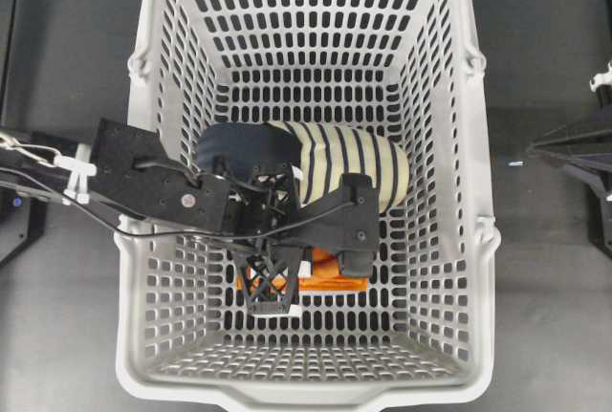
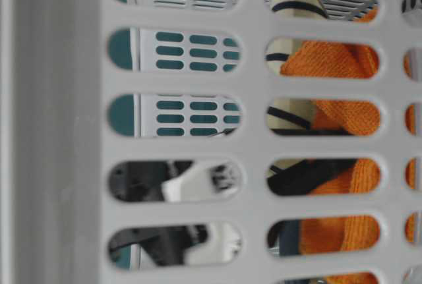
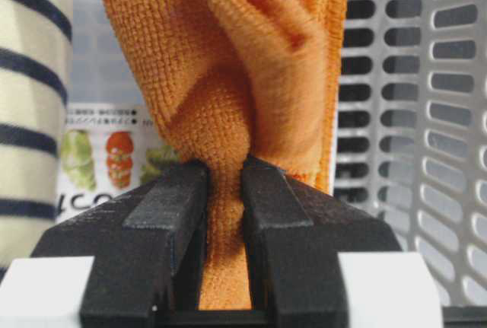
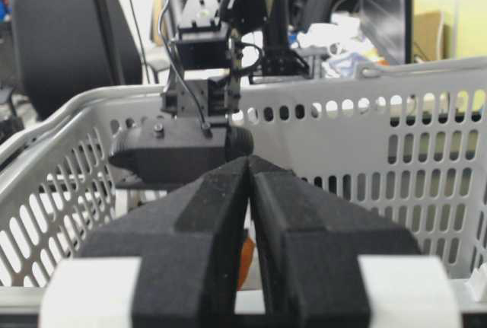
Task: Pick up the orange cloth from the shopping basket with the left arm.
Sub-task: 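Lower the open left gripper onto the orange cloth and close it, then lift the pinched orange cloth upward out of the basket with the left gripper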
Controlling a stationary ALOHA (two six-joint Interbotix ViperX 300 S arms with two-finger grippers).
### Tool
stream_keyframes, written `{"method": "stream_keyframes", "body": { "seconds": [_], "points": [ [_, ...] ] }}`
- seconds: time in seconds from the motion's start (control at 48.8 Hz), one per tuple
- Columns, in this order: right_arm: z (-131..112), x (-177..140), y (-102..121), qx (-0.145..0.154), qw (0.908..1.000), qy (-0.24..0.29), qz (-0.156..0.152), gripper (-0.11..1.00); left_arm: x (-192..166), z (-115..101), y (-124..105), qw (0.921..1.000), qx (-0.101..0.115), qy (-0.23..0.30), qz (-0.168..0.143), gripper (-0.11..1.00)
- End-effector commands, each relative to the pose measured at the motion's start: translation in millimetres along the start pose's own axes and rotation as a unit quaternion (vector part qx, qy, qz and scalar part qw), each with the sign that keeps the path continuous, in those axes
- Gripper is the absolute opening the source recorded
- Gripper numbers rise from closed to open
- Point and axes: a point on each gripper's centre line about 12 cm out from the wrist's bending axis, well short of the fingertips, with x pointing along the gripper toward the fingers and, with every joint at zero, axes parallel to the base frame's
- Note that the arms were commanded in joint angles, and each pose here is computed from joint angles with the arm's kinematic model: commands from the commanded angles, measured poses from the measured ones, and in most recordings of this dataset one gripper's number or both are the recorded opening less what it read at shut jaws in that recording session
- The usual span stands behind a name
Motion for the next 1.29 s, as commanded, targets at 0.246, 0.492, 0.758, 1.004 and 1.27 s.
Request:
{"method": "stream_keyframes", "body": {
  "seconds": [0.246,0.492,0.758,1.004,1.27],
  "points": [
    [0,1,0,0.004,1.0000,-0.001,0.001,-0.01,-88,58,-6,0.9985,0.001,-0.055,-0.004,0.11],
    [-1,1,0,0.015,0.9999,0.001,0.001,-0.01,-154,89,-7,0.9989,-0.004,-0.047,0.001,0.11],
    [-2,0,0,0.018,0.9998,0.002,0.000,-0.01,-187,103,-6,0.9996,-0.010,-0.024,0.007,0.11],
    [0,0,0,0.019,0.9998,-0.002,0.001,-0.01,-188,105,-5,0.9998,-0.011,-0.015,0.009,0.11],
    [1,-2,0,0.019,0.9998,-0.005,0.001,-0.01,-194,112,-6,0.9995,-0.011,-0.029,0.007,0.11]
  ]
}}
